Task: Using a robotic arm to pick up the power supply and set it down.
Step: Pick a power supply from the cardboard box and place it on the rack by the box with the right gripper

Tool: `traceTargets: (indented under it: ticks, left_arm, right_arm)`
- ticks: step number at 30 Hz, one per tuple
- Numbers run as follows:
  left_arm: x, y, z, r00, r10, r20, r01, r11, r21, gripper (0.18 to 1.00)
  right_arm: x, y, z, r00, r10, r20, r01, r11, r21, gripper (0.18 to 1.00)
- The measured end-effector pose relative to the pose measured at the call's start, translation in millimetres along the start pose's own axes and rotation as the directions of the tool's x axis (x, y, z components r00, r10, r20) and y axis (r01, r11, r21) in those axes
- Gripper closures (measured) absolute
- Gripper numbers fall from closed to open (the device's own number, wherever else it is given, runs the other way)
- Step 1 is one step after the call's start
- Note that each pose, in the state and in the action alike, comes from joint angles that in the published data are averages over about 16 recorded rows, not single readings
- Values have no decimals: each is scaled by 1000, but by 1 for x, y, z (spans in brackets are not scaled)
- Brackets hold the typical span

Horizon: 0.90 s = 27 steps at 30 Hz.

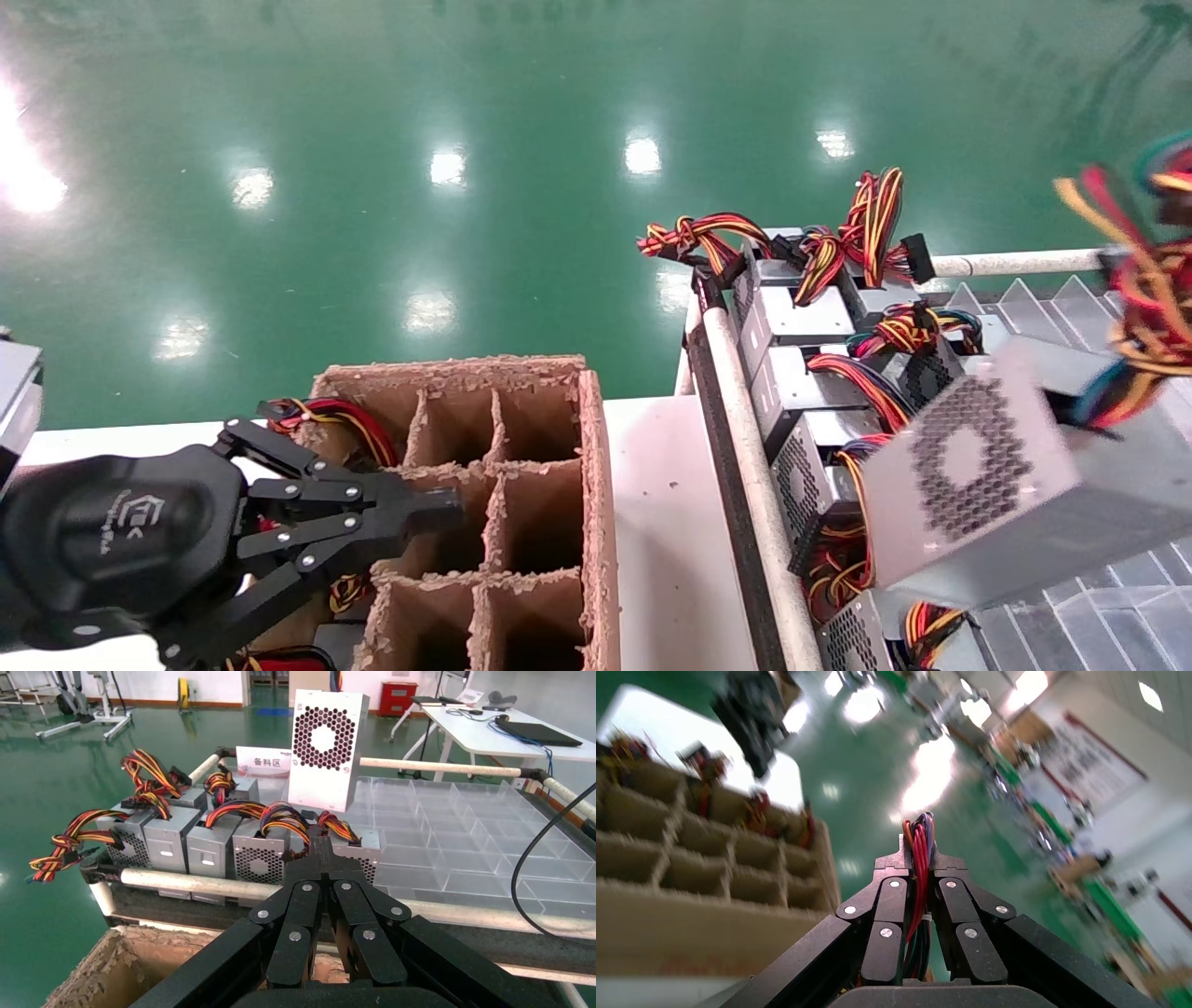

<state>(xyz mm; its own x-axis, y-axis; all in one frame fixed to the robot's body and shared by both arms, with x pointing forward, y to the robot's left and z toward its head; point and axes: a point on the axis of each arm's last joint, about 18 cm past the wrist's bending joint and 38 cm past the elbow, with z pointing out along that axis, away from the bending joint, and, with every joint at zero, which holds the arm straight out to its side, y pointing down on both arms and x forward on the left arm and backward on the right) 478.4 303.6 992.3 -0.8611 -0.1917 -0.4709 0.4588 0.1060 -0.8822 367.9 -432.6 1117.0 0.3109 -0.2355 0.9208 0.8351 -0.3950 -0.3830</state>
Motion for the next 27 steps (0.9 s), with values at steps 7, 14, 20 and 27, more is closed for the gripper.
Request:
traceTargets:
  ticks: [7, 14, 20, 27]
  left_arm:
    - [0, 0, 0, 1000, 0, 0, 0, 1000, 0, 993]
    - [0, 0, 0, 1000, 0, 0, 0, 1000, 0, 993]
    - [0, 0, 0, 1000, 0, 0, 0, 1000, 0, 993]
    - [0, 0, 0, 1000, 0, 0, 0, 1000, 0, 993]
  right_arm:
    - [-10, 21, -39, 996, 54, -71, -63, 989, -134, 972]
    - [-23, 46, -68, 986, 106, -131, -134, 965, -225, 972]
    - [-26, 62, -88, 976, 112, -187, -161, 948, -274, 972]
    - [-23, 71, -104, 966, 91, -241, -165, 937, -308, 972]
